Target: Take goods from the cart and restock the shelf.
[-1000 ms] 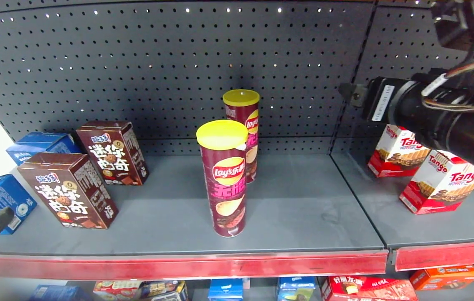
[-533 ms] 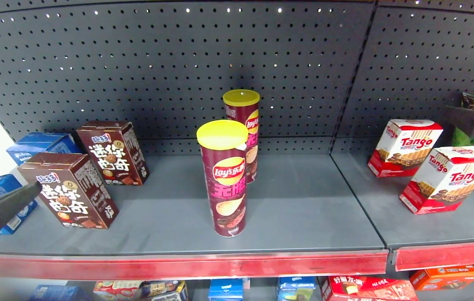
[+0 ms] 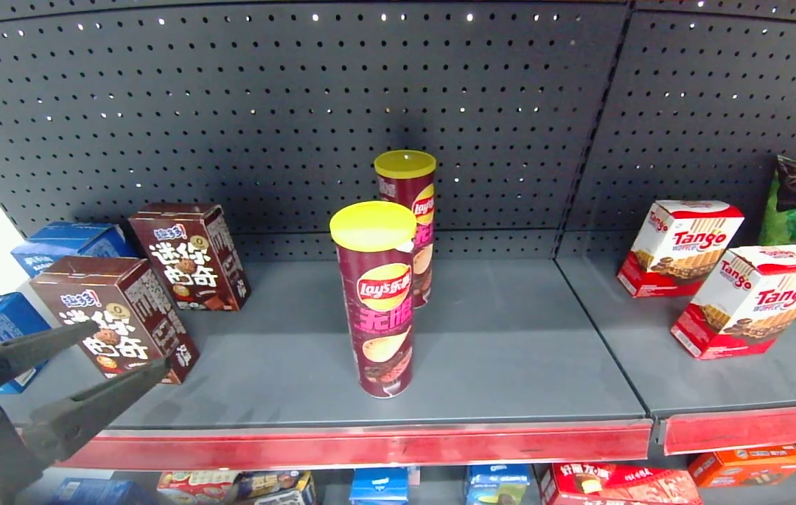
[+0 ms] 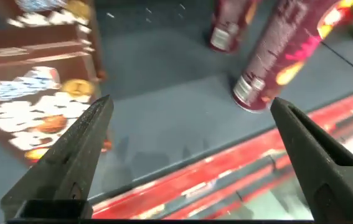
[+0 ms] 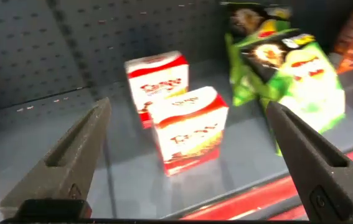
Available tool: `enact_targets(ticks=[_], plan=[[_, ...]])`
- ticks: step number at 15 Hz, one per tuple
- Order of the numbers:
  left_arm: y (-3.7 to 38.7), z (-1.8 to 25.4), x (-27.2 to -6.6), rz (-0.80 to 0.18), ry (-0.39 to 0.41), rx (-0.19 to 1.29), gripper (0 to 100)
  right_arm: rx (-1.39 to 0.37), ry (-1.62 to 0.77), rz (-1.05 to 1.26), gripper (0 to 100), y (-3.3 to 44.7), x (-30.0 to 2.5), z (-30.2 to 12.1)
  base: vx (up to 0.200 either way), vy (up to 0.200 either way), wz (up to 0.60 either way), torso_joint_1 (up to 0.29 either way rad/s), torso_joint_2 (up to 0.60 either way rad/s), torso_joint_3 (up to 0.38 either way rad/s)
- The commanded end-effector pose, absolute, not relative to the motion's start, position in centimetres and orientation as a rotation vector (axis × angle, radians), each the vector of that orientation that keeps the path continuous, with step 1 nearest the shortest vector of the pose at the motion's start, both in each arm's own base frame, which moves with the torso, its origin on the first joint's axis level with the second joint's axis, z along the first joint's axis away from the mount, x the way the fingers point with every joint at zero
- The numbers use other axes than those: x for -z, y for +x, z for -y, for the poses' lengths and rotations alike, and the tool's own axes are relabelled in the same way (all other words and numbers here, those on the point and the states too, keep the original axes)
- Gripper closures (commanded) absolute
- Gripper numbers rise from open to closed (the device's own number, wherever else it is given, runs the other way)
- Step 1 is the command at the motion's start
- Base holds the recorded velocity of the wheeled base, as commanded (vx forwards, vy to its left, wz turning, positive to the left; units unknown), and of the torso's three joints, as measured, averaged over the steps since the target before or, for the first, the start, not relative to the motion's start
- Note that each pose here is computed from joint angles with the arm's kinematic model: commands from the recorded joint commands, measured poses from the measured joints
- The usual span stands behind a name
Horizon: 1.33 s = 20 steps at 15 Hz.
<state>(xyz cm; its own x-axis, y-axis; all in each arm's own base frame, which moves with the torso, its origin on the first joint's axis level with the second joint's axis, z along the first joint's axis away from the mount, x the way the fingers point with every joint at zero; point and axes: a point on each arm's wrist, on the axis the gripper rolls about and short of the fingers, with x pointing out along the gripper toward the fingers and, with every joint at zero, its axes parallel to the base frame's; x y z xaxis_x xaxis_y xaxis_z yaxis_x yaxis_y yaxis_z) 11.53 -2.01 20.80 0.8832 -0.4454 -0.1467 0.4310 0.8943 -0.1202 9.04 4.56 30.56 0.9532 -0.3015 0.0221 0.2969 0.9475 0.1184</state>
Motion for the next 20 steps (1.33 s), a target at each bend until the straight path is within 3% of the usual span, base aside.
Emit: enact_targets(ticks=[1,6,15,20], plan=[[12.7,2.9,-20.5,-0.221,-0.084,0.514,0,0.337,0.125,0.053,0,8.5,-30.4,-3.7,0.0,0.0,0.0,0.0,0.0,0.0],[16.4,4.8,-21.7,-0.237,-0.015,0.592,0,0.412,0.103,0.037,0,6.6,-28.6,-1.9,0.0,0.0,0.0,0.0,0.0,0.0],[19.7,5.8,-21.1,-0.268,0.11,0.617,0,0.438,0.099,0.038,0,6.4,-28.7,-1.5,0.0,0.0,0.0,0.0,0.0,0.0],[21.7,6.3,-21.8,-0.242,0.173,0.63,0,0.439,0.099,0.038,0,6.4,-28.6,-1.5,0.0,0.0,0.0,0.0,0.0,0.0]])
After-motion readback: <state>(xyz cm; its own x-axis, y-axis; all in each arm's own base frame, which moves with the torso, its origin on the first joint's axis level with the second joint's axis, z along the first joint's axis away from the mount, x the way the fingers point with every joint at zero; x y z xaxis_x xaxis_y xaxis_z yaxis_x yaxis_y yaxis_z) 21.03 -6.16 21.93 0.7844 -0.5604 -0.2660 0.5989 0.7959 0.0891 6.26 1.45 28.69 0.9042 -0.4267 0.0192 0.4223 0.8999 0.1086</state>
